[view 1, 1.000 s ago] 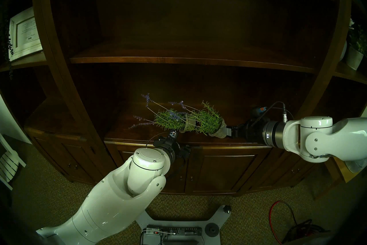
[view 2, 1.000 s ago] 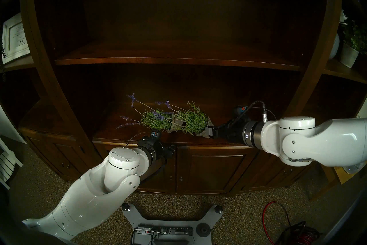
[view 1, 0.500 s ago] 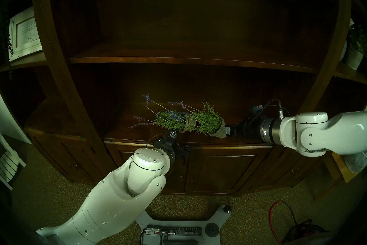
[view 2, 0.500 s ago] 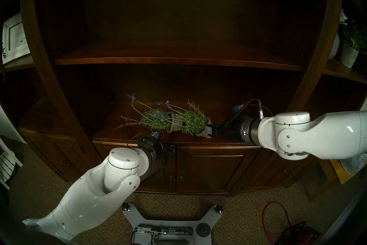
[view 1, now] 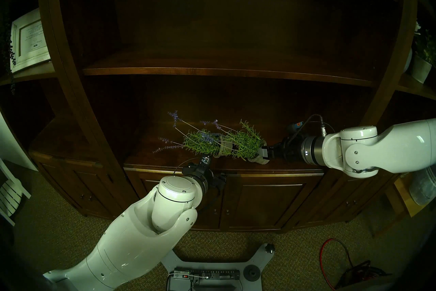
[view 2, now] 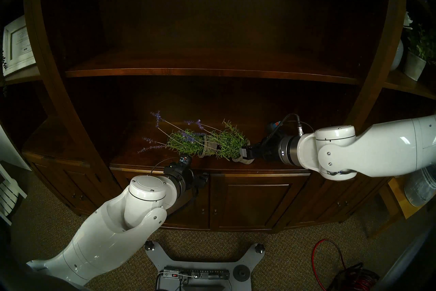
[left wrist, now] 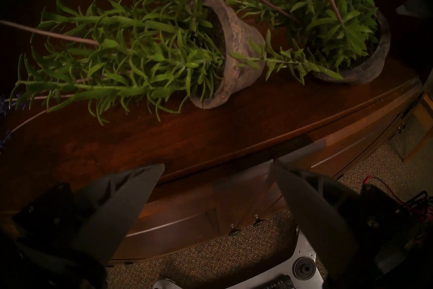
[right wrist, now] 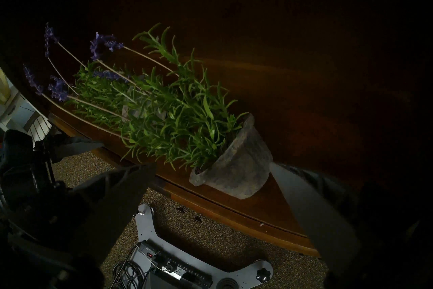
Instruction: Place the fake decorative plant upright
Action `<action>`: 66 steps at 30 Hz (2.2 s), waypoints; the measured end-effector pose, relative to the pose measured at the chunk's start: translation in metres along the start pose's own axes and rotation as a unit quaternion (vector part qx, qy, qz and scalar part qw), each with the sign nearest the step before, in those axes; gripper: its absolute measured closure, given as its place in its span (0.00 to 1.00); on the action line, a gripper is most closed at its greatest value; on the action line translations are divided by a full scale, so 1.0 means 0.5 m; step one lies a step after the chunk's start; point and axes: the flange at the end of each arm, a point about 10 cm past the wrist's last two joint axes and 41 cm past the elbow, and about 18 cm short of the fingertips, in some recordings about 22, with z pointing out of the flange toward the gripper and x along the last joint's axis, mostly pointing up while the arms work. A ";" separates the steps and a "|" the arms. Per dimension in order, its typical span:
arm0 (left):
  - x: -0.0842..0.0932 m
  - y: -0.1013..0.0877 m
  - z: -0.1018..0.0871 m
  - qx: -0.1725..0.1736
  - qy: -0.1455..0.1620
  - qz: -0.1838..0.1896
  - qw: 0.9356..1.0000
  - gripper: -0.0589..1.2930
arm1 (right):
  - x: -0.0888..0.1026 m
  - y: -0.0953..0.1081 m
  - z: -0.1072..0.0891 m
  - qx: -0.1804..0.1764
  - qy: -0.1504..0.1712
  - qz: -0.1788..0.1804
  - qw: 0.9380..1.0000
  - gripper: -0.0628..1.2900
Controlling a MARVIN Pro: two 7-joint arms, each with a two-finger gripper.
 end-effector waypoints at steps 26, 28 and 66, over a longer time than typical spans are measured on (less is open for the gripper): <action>0.005 0.000 -0.004 0.001 0.005 0.000 1.000 0.06 | 0.040 0.038 0.123 -0.099 0.028 0.074 0.992 0.04; 0.005 0.000 -0.004 0.001 0.005 0.001 1.000 0.06 | 0.035 0.035 0.116 -0.100 0.028 0.076 0.992 0.04; 0.005 -0.001 -0.005 0.002 0.006 0.001 1.000 0.06 | 0.031 -0.003 0.045 -0.108 0.044 0.066 0.991 0.04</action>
